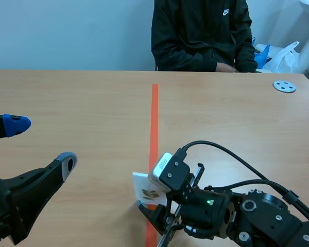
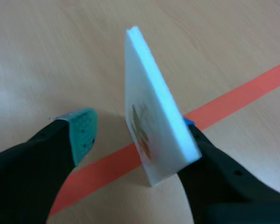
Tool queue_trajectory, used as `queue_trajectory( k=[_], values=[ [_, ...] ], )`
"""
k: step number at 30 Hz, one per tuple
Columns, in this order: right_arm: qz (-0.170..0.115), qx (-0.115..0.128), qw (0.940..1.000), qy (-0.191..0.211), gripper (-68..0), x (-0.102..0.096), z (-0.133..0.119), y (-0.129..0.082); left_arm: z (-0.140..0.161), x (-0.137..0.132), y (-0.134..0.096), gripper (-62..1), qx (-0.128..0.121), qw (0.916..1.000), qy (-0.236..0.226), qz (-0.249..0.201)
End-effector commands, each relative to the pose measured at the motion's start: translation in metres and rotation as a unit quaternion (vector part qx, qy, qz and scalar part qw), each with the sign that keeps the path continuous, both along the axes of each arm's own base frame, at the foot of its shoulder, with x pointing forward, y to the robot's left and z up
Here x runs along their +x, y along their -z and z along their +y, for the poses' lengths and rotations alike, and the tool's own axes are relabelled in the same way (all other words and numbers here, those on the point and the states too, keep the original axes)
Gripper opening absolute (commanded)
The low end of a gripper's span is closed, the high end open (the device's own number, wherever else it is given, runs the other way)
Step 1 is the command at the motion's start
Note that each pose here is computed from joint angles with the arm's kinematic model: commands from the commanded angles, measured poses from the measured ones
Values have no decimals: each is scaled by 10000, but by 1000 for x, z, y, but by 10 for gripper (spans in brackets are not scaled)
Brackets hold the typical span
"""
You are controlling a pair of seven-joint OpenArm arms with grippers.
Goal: Sort the leaf by its shape. The table is split by an orange tape line. A compound leaf with several leaflets goes to the left side, a simple leaf with one blade goes to the right side. Return to the home posture when a red brick is placed on the table.
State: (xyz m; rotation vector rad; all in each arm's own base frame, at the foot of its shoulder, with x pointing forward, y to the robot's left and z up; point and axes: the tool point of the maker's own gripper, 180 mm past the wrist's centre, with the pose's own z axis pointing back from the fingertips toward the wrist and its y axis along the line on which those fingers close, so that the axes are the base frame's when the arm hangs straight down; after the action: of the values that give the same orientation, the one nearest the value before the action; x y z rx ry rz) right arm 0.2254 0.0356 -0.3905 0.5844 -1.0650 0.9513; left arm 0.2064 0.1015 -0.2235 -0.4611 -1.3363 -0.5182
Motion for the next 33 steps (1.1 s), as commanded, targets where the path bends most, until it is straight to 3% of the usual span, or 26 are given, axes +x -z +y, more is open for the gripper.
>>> queue_trajectory(
  k=[1,9,13,17,23,28,33],
  values=[
    [-161,116,9998,-12,-446,6,2,-12,-4,1,-8,14,-121,9998,40,-117],
    [-163,115,9998,-11,-583,6,2,-12,-4,1,-8,14,-121,9998,40,-117],
    [-163,115,9998,-11,-590,6,2,-12,-4,1,-8,14,-121,9998,40,-117],
    [-203,141,9997,-7,-657,8,2,-15,-4,1,-8,14,-121,9998,40,-117],
    [-394,217,9990,-64,-662,11,5,-29,-4,1,-8,14,-121,9998,40,-117],
    [-712,303,9968,192,-662,32,-6,-51,-4,1,-8,14,-121,9998,40,-117],
    [-840,295,9931,769,-662,60,-37,-62,-4,1,-8,14,-121,9998,40,-117]
  ],
)
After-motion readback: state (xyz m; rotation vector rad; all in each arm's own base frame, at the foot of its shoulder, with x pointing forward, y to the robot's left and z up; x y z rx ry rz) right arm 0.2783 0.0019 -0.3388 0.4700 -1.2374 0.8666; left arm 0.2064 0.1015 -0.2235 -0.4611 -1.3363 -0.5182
